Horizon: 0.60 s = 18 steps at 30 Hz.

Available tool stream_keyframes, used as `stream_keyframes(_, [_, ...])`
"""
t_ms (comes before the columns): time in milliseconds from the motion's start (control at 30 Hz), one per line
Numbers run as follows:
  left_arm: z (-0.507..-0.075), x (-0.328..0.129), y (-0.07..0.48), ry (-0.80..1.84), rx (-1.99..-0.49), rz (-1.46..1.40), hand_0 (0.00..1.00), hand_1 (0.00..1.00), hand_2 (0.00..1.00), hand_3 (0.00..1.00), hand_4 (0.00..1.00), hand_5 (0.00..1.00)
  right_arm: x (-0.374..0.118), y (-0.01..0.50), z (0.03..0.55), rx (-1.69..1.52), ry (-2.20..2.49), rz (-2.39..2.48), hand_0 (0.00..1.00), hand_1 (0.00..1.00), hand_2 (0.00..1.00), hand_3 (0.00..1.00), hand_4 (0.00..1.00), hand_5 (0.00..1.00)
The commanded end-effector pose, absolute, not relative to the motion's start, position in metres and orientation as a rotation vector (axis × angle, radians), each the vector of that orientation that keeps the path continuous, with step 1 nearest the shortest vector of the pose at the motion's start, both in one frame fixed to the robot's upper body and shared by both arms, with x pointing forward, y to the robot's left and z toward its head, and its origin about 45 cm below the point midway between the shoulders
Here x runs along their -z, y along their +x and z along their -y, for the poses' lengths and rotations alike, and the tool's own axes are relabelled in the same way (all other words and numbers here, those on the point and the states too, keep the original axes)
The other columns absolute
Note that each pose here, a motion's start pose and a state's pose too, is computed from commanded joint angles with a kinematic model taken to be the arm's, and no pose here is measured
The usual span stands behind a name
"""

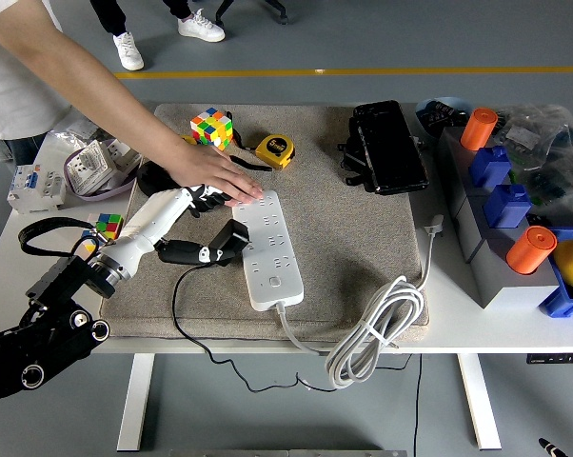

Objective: Put the plug near the board,insert it into the board,press the button,pull the plug out

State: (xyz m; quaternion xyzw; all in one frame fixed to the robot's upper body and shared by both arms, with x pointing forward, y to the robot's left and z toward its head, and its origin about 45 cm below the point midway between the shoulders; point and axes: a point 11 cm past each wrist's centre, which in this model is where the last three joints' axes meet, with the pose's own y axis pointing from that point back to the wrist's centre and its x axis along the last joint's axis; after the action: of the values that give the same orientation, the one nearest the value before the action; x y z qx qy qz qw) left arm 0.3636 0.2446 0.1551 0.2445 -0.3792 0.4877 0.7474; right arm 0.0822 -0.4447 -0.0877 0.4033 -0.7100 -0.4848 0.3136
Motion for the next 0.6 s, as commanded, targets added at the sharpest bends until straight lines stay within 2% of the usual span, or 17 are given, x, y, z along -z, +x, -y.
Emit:
stream_keyframes(67, [-0.244, -0.153, 0.36, 0.528, -1.068, 0.812, 0.49, 0.662, 0.71, 0.704, 0.998, 0.55, 0.088, 0.082, 0.445, 1.278, 1.064, 1.872, 0.646, 0.694, 0.698, 0.599, 0.877, 0.517])
stream_keyframes(100, [-0.243, -0.153, 0.359, 0.526, -1.068, 0.807, 0.624, 0.684, 0.706, 0.681, 0.982, 0.58, 0.088, 0.082, 0.444, 1.278, 1.064, 1.872, 0.645, 0.694, 0.698, 0.6, 0.879, 0.518])
stream_keyframes(600, [-0.237, -0.142, 0.351, 0.552, -1.032, 0.786, 0.674, 0.699, 0.706, 0.672, 0.943, 0.596, 0.088, 0.083, 0.445, 1.276, 1.065, 1.875, 0.647, 0.693, 0.698, 0.601, 0.881, 0.517])
